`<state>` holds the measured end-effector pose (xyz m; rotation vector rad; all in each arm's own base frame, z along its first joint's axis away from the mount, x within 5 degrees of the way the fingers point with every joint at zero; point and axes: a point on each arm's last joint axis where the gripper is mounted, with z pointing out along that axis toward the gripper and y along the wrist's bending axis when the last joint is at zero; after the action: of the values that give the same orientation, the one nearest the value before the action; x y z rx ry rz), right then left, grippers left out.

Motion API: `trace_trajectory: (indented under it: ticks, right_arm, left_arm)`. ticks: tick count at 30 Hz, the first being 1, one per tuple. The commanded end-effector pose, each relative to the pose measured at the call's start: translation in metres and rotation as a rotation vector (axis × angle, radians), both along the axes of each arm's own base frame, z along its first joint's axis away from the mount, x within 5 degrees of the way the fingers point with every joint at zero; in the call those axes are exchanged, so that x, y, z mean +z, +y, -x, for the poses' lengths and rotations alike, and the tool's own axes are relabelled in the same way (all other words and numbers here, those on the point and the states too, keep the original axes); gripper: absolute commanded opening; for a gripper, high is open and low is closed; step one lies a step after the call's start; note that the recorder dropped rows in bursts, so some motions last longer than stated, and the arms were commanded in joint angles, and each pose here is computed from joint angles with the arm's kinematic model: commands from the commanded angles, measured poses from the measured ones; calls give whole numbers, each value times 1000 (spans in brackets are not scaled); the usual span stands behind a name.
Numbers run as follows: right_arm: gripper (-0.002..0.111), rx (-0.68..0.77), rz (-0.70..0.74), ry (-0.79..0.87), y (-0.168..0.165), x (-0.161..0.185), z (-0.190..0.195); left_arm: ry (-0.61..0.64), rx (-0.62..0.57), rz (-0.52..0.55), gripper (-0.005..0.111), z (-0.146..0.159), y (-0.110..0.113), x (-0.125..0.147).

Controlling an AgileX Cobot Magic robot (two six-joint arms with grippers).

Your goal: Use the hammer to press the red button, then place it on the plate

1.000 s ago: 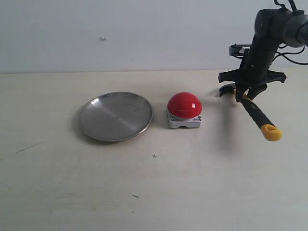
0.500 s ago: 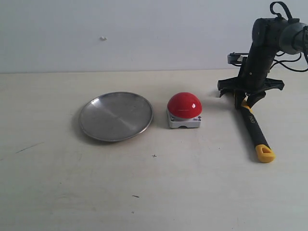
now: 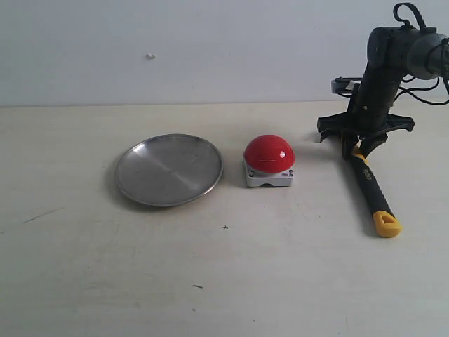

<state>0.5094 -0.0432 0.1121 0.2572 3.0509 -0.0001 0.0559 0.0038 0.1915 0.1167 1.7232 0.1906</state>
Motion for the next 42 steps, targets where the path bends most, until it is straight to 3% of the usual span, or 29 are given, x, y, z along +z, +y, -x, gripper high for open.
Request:
trace_trajectory:
  ticks: [1,11,19,27,29,31,33,34,37,42]
  right_arm:
    - [21,0,7,-22,1,0,-2]
    - [26,-9,11,-85,0,-10,-10]
    - [48,-9,11,-88,0,-13,-10]
    - [46,-11,13,-189,0,-13,-19]
    - [39,-19,11,-178,0,-16,-19]
    - [24,-29,7,-147,0,-19,-16]
    - [2,-26,6,-115,0,-19,-14]
    - [0,-19,6,-109,0,-18,-13]
    - [0,-13,19,-115,-1,-6,-12]
    - [0,-23,-5,-208,2,38,-12]
  left_arm:
    - [-20,0,-2,0,0,0,2]
    - [-89,-3,1,0,0,0,8]
    - [-89,-3,1,0,0,0,8]
    - [-89,-3,1,0,0,0,8]
    - [-89,-3,1,0,0,0,8]
    - [-89,-3,1,0,0,0,8]
    - [-92,1,43,0,0,0,8]
    - [-94,5,86,0,0,0,8]
    - [-112,24,359,0,0,-1,8]
    - [-179,27,531,0,-1,-1,14]
